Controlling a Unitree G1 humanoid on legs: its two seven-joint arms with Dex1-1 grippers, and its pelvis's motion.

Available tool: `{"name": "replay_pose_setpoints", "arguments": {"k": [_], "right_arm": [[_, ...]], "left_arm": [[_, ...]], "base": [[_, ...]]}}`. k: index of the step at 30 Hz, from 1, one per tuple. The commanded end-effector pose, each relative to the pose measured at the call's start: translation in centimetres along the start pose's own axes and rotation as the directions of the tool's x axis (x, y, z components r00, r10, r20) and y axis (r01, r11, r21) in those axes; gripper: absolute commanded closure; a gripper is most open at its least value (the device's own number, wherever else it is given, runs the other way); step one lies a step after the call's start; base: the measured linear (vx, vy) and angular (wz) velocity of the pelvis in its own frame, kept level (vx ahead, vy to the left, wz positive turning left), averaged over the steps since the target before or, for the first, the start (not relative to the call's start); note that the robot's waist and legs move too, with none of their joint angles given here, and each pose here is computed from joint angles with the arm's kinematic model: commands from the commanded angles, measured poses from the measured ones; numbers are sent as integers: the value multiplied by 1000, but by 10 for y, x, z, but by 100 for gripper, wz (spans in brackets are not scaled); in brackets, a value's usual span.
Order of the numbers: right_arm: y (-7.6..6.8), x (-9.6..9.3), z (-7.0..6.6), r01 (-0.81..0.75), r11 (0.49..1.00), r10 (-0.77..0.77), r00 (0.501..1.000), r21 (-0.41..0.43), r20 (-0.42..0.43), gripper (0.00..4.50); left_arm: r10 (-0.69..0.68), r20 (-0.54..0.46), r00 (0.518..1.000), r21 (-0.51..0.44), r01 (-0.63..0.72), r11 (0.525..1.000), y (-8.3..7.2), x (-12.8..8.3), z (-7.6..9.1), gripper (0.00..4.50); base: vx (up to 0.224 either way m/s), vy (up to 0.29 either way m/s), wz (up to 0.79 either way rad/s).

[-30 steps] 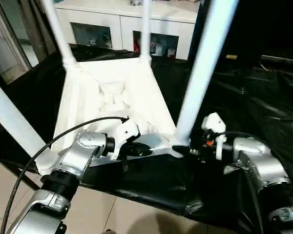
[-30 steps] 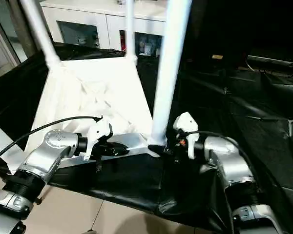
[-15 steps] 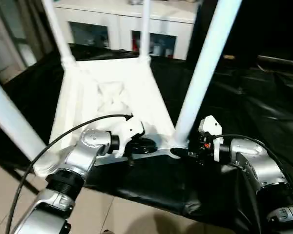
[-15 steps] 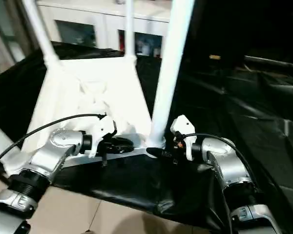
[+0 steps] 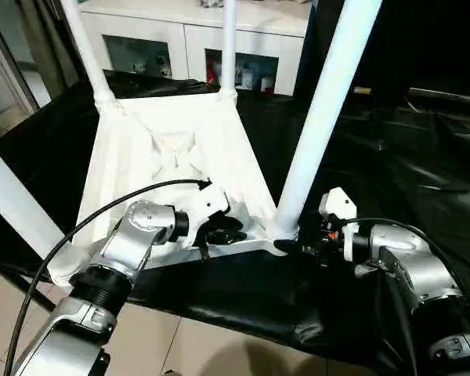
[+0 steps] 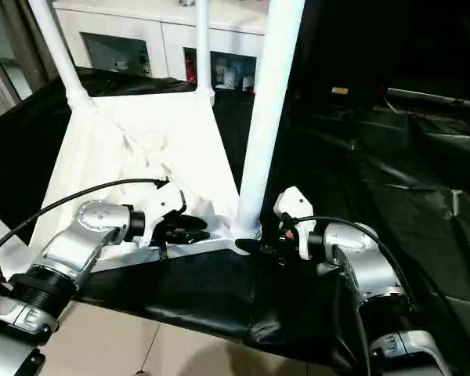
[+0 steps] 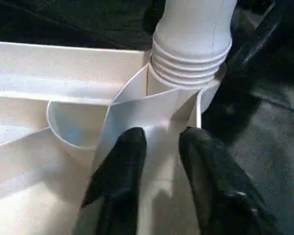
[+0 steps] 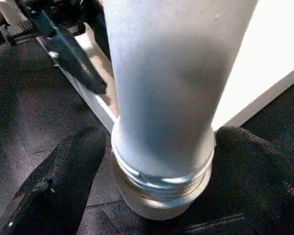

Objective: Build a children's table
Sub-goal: Rotate leg to tighten

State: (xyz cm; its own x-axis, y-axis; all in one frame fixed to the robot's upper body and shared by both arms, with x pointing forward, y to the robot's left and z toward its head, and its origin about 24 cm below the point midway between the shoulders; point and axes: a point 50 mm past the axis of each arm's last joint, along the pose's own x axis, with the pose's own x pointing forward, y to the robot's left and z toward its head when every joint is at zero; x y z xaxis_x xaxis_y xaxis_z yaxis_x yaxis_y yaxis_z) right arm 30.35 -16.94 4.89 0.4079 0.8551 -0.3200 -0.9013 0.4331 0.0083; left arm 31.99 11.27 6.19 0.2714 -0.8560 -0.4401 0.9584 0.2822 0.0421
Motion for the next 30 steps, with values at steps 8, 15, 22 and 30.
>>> {"name": "replay_pose_setpoints", "arguments": {"k": [8,15,22,30], "right_arm": [[-2,0,3,-2,1000,2,1000,-25,-6,47],[-1,1,2,0,1000,0,1000,-28,-4,47],[-1,1,2,9,1000,-9,1000,-30,0,47],[-1,2,2,9,999,-9,1000,-36,1,47]], "left_arm": [[-45,-12,999,-9,45,999,-5,-5,-2,296],[-26,-87,996,-11,25,1000,-5,-6,-14,313],[-21,-85,996,-15,19,1000,-4,-7,-13,372],[-44,-95,995,-5,44,999,-6,-6,-13,447]], "base": [[0,0,0],[0,0,0],[0,0,0],[0,0,0]]}}
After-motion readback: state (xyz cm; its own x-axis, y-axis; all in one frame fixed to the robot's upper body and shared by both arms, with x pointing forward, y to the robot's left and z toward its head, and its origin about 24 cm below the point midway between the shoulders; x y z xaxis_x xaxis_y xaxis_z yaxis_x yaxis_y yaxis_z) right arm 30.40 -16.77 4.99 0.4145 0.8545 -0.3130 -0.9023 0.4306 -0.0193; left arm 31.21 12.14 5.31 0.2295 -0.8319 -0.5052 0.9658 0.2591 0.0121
